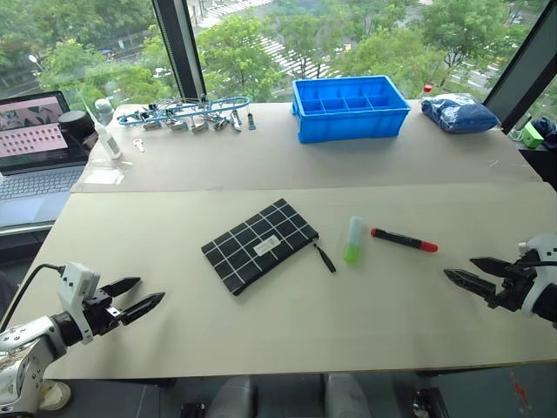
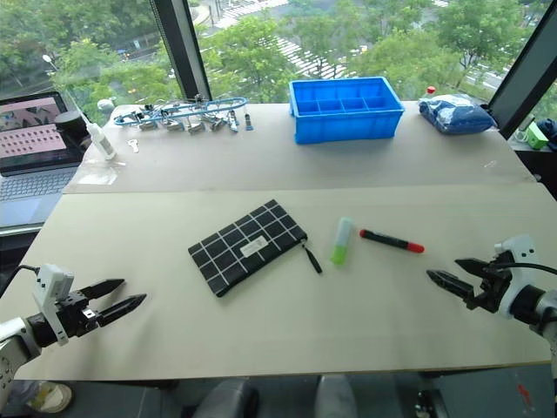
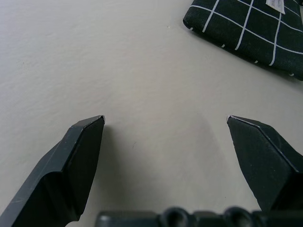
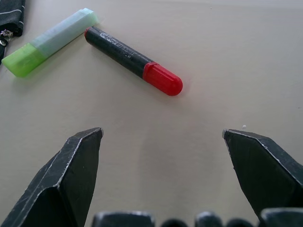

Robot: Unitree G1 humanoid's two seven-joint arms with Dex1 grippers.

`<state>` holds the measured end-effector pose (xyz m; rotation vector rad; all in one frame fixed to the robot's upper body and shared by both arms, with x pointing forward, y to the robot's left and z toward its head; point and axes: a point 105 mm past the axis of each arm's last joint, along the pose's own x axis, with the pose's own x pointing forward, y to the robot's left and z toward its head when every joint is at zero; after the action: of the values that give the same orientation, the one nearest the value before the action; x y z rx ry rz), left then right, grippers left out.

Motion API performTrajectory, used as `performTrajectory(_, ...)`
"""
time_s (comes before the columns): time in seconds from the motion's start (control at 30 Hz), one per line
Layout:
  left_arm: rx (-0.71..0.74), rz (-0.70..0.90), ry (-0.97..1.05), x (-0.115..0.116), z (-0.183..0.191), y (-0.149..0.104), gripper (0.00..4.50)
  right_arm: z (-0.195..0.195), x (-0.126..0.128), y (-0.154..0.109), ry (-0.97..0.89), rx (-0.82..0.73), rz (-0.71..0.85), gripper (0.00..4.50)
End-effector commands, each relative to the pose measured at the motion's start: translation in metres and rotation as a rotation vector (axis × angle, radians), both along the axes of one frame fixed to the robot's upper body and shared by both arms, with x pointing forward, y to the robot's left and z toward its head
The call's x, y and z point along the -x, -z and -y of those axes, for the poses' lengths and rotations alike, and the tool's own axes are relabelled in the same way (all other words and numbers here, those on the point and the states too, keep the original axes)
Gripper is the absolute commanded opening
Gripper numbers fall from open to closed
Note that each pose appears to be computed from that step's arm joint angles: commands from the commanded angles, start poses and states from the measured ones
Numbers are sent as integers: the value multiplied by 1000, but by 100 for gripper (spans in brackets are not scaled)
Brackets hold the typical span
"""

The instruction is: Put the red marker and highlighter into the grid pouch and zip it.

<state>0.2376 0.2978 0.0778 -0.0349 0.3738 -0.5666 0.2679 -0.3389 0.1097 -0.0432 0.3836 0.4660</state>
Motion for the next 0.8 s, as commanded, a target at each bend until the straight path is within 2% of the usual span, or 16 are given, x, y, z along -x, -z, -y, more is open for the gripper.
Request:
performTrajectory(0.03,23,43,1,-4,2,-15,450,1,-2,-12,-11,21,39,449)
performTrajectory(0.27,51,73,33,-15,15,-27,450,-3,-5,-11,-15,25,52,449)
performTrajectory(0.37,19,105,60,-20,20,-31,450,-6,-9,-19,-20,-7,87,388)
performTrajectory(0.53,-102,69,197,-22,29,-21,450,-28,-17,-42,-107,-40,148,221)
performTrajectory(0.67,-264,76,342,-15,35,-10,450,-64,-24,-55,-245,-48,171,81)
performTrajectory(0.73,-288,124,388,-19,42,-17,450,-100,-30,-56,-370,-52,176,20)
performTrajectory(0.8,-329,165,433,-23,47,-24,450,-135,-39,-53,-466,-22,185,4)
